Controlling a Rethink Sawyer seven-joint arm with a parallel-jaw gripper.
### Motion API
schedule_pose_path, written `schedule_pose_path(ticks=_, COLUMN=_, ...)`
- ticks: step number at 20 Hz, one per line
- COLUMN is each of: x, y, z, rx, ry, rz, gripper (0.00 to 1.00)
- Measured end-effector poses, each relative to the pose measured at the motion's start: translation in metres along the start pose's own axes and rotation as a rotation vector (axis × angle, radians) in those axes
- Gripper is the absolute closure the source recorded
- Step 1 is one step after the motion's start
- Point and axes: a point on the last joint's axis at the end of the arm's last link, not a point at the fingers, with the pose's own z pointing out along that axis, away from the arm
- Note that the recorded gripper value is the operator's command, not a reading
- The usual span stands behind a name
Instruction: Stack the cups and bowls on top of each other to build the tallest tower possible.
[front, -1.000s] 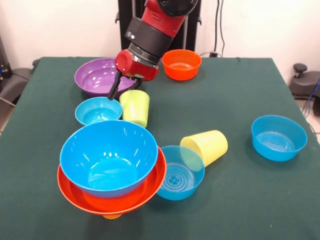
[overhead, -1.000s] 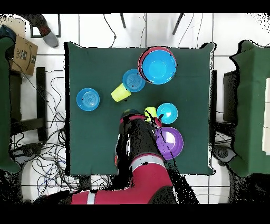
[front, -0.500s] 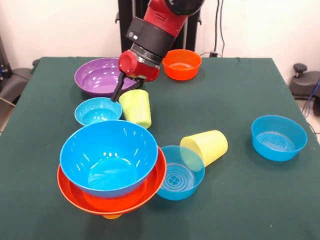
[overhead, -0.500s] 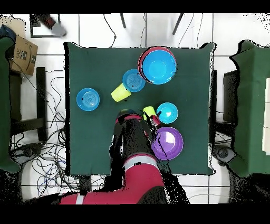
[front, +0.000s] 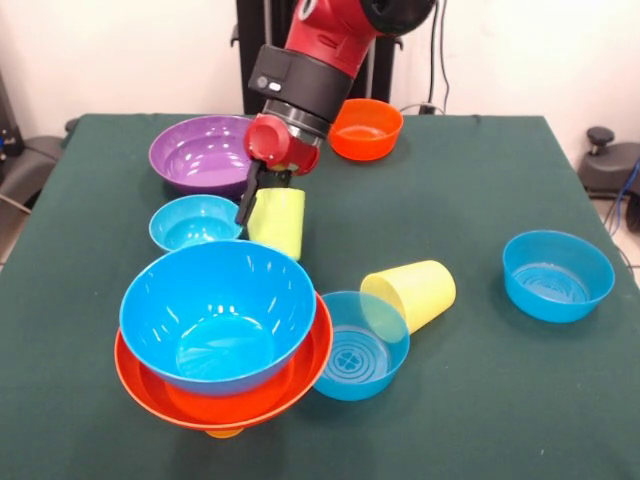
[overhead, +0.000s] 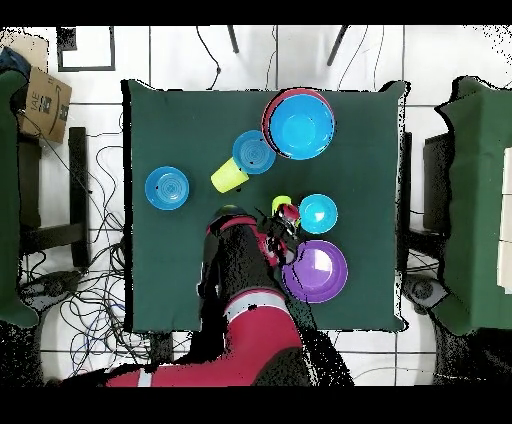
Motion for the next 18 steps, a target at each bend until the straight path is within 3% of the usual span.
schedule_pose_path(ticks=3, x=-0.0025, y=-0.0056, z=0.0040, rx=0.010, ry=-0.024, rz=0.007, gripper=0.00)
schedule_pose_path(ticks=7, x=-0.0049, y=-0.0100, z=0.0073, rx=0.011, ry=-0.039, rz=0.054, gripper=0.00)
schedule_pose_path(ticks=18, x=-0.0102, y=-0.0072, z=0.0113, rx=-0.009, ry=-0.063, rz=0.071, gripper=0.00)
